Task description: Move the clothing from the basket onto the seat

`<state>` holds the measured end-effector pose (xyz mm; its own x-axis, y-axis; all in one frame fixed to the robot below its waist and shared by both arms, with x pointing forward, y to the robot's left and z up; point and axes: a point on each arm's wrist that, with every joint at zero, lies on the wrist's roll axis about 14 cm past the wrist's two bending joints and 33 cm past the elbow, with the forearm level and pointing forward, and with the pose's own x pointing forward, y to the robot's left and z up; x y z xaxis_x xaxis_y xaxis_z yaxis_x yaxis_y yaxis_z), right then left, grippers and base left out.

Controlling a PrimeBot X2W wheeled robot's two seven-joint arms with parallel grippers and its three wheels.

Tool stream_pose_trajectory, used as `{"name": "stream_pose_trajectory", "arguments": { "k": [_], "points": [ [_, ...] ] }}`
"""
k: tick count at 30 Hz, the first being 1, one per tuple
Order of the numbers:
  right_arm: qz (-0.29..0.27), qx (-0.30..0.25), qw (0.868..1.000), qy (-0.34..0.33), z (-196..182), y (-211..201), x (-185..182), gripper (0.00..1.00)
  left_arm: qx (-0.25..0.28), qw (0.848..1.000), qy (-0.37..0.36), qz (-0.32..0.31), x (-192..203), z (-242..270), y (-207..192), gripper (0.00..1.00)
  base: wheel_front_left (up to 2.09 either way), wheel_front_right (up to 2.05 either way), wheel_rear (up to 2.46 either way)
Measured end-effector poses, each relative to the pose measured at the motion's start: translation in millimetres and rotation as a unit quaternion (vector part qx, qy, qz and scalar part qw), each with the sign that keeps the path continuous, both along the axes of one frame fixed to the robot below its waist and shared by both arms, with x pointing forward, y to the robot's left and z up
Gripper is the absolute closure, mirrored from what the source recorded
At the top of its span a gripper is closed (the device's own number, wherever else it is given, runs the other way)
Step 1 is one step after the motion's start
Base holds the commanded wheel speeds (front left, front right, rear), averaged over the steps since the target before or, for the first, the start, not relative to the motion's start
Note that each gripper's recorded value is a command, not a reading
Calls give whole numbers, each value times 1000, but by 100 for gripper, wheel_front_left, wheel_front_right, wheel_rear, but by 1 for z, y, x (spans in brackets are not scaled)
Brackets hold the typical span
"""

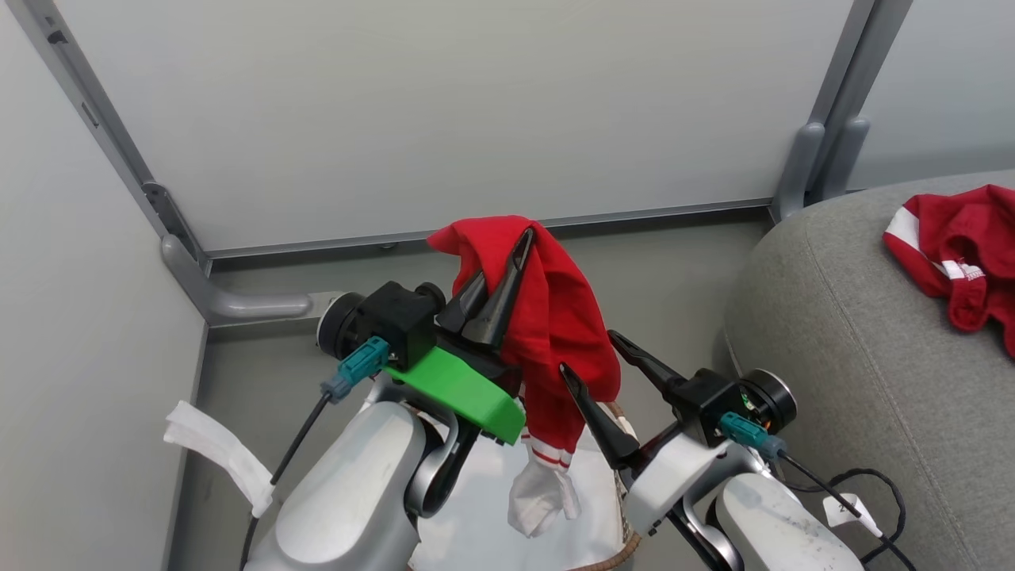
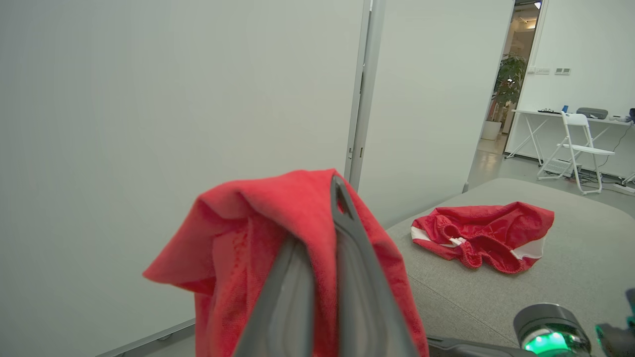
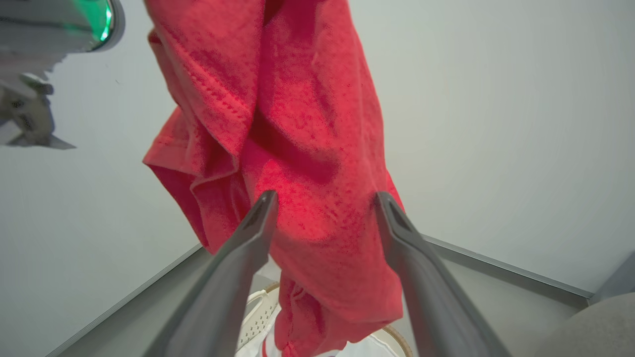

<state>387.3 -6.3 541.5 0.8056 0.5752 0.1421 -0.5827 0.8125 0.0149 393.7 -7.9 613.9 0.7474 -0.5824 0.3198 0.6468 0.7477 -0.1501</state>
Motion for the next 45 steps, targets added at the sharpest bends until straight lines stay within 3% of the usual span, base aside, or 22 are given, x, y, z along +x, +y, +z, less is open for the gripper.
{"name": "stream_pose_trajectory", "arguments": {
  "k": [18, 19, 20, 21, 43, 44, 45],
  "points": [
    [47, -48, 996, 54, -40, 35, 5, 0, 3, 1000, 2, -20, -12, 0, -9, 100, 0, 0, 0],
    [48, -47, 996, 57, -41, 35, 5, 29, 2, 1000, 3, -21, -12, 0, -9, 100, 0, 0, 0],
    [48, -44, 996, 60, -42, 35, 5, 71, 1, 1000, 3, -22, -13, 0, -9, 100, 0, 0, 0],
    [48, -42, 996, 63, -43, 36, 5, 100, 0, 1000, 3, -22, -13, 0, -9, 100, 0, 0, 0],
    [41, -10, 996, 85, -45, 32, 5, 100, -5, 999, 13, -29, -9, -3, -15, 100, 0, 0, 0],
    [39, -9, 996, 84, -45, 31, 5, 100, -5, 999, 13, -29, -9, -3, -16, 2, 0, 0, 0],
    [37, -8, 996, 84, -44, 30, 6, 100, -5, 1000, 15, -27, -8, -4, -15, 0, 0, 0, 0]
  ]
}}
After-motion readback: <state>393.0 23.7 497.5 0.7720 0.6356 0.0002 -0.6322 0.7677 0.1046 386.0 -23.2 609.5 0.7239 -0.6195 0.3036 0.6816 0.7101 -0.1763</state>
